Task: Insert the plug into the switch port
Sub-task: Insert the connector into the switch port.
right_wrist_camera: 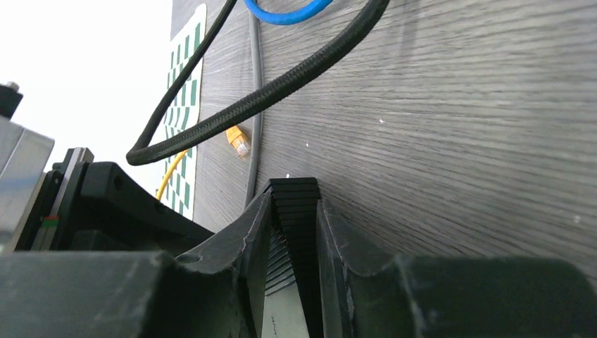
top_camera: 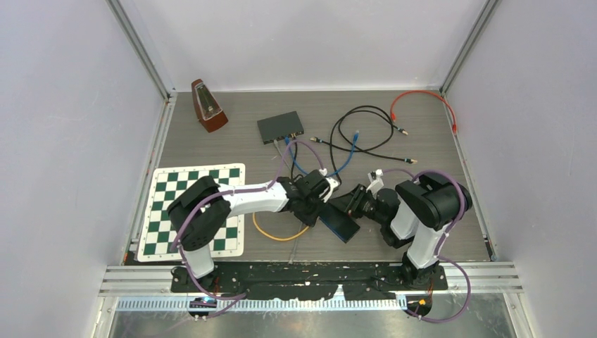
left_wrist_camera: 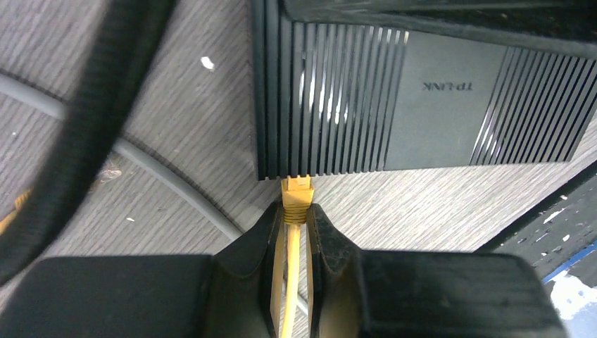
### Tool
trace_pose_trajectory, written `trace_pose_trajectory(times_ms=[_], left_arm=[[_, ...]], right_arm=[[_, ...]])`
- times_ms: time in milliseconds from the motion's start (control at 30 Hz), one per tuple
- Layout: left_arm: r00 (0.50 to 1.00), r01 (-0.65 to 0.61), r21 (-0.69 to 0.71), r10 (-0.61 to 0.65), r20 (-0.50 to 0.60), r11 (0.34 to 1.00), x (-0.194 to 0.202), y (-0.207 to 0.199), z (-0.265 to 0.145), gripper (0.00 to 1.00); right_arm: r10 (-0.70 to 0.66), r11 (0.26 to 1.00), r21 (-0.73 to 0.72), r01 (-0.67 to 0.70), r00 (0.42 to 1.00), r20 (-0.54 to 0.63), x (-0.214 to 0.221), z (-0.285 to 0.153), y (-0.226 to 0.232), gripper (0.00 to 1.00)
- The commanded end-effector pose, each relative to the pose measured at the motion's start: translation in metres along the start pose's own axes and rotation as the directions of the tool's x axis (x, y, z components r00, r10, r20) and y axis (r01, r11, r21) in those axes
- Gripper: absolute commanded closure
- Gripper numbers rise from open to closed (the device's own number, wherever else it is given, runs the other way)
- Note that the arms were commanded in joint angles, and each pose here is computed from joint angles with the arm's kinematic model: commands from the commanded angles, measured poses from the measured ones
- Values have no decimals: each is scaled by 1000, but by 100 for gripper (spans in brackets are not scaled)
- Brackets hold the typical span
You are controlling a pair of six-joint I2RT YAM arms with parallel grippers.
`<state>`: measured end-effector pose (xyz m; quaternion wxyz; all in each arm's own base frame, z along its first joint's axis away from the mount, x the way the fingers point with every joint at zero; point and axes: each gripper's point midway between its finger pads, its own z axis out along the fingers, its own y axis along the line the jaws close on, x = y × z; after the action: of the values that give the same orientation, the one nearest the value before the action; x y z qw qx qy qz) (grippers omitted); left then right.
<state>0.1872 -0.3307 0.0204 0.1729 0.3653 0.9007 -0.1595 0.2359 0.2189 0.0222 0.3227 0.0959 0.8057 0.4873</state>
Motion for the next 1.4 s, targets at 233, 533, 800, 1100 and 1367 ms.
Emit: trace_pose_trajectory(times_ms=[233,533,800,1100,1367], left_arm=[[749,-13,30,-10,662,999,-191,-6,-56,100],[697,-166,-19,131,705,986,-209,-24,-50,100],[720,-133,186,-35,693,974,-205,-42,-54,100],[734,-216,-121,243,634,969,-185,-21,-38,100],[711,-190,1,137,689,982,-204,-36,-56,100]], right_arm=[[174,982,20,-188,851,-495,122,-56,7,73],[187,981,58,-183,844,-504,135,-68,1,72],[182,981,31,-191,855,-485,129,-55,7,75],[195,973,-24,-229,874,-445,119,-50,20,76],[208,969,-29,-243,880,-426,115,-49,24,78]])
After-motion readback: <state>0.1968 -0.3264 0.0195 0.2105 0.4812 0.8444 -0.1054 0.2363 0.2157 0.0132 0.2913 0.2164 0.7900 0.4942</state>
